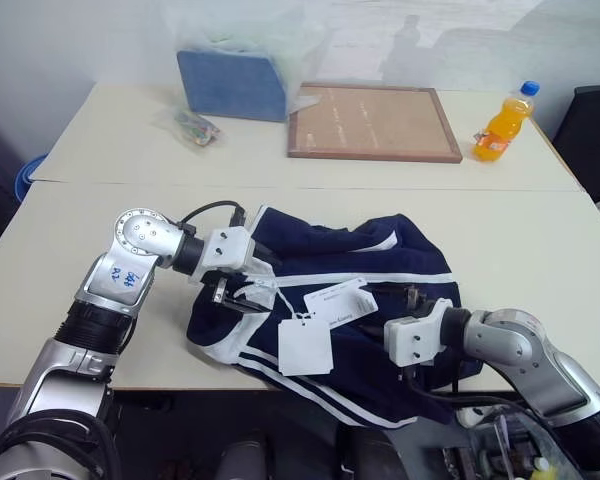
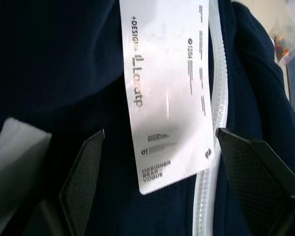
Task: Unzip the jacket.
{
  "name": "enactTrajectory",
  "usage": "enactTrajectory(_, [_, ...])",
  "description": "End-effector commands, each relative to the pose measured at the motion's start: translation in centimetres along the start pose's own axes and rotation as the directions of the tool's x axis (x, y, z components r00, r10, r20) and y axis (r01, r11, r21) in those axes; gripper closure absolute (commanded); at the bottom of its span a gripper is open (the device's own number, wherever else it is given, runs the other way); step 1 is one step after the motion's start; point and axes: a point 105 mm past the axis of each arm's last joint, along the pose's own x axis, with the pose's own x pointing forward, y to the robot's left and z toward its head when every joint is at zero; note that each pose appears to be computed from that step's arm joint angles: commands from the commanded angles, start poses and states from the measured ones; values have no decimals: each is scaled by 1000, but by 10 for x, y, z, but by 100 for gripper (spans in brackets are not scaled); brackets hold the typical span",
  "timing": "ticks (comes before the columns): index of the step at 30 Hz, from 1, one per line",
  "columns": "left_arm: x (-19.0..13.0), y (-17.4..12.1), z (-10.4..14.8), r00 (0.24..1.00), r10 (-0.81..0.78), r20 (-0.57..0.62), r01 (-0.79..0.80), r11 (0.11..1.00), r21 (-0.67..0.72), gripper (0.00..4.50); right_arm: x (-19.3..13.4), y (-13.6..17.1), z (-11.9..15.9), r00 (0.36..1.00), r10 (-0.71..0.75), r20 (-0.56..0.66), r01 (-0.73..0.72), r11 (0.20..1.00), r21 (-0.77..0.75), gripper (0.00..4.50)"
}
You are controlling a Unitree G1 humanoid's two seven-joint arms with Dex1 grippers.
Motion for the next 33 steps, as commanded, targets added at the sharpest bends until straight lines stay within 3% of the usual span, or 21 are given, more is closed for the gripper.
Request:
enactTrajectory(1, [-4, 3, 10, 1000, 18, 17, -19, 999, 42, 0, 12, -6, 10, 997, -59, 54, 60, 998, -18, 71])
enactTrajectory(5, [-2, 4, 10, 1000, 15, 19, -16, 999, 48, 0, 30, -13, 15, 987, -131, 96, 131, 991, 13, 71])
enactTrajectory(8, [-2, 5, 10, 1000, 15, 18, -16, 999, 51, 0, 38, -22, 19, 968, -216, 126, 204, 974, 100, 128])
enactTrajectory(17, [6, 7, -5, 1000, 31, -1, -31, 999, 34, 0, 9, -34, 22, 931, -345, 124, 305, 917, 257, 446])
enactTrajectory(24, [31, 18, -30, 999, 42, -32, -41, 999, 29, 0, -11, -46, 20, 892, -448, 59, 387, 825, 411, 449])
enactTrajectory(29, [47, 15, -54, 997, 26, -77, -25, 1000, 7, 0, -29, -60, 2, 831, -551, -84, 500, 670, 549, 449])
enactTrajectory(33, [47, 15, -60, 997, 26, -75, -27, 1000, -9, 0, -47, -68, -16, 761, -614, -212, 593, 524, 611, 449])
